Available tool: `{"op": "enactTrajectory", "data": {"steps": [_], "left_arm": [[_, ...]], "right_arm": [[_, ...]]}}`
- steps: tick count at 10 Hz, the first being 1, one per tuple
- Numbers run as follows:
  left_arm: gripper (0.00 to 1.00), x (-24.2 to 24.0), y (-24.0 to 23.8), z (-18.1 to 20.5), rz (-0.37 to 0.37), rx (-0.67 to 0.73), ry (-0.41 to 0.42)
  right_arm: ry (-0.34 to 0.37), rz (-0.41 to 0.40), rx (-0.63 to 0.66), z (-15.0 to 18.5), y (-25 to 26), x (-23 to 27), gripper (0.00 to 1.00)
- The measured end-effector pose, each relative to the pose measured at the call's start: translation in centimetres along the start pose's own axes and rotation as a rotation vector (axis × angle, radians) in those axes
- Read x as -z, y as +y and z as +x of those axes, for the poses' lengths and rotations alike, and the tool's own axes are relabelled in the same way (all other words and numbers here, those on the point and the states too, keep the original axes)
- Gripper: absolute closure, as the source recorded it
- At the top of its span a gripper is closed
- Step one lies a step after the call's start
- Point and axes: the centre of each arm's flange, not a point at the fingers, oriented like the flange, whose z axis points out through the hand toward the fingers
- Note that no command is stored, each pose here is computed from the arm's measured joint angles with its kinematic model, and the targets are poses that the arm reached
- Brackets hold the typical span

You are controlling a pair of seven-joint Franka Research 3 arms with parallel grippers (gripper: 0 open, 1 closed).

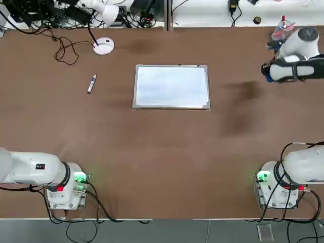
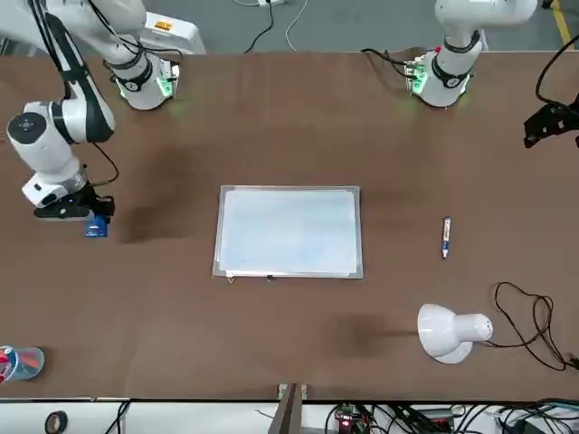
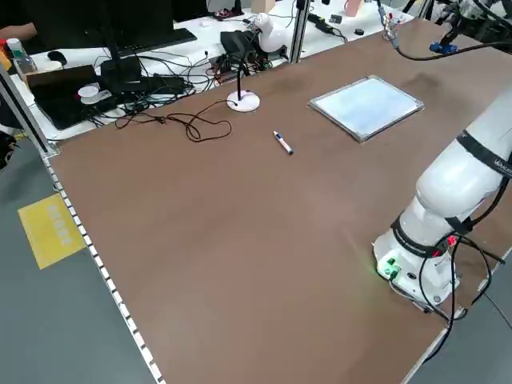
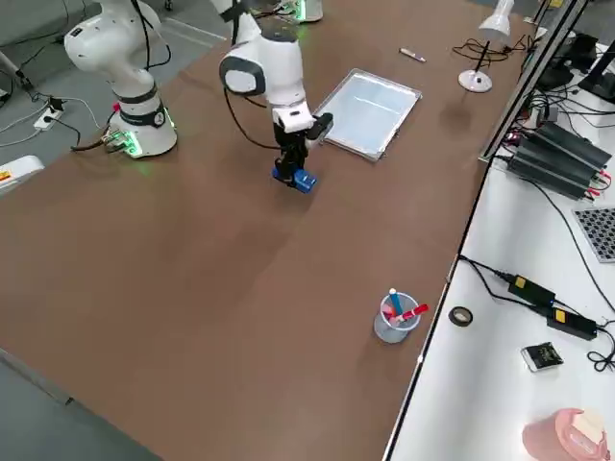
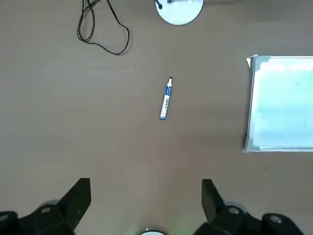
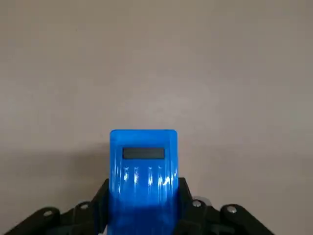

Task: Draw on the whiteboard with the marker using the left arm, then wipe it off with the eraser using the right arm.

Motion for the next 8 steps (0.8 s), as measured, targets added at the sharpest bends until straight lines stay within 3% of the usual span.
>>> {"op": "enactTrajectory", "data": {"steps": [5,8], "left_arm": [[0.0,0.2,0.3,0.3,-0.002,-0.009,0.025],[0.0,0.2,0.2,0.3,-0.001,-0.007,0.026]], "right_arm": [[0.06,-0.016,0.049,-3.5,5.7,-5.9,0.44],[0.067,-0.013,0.05,-5.5,6.0,-10.0,0.44]]}}
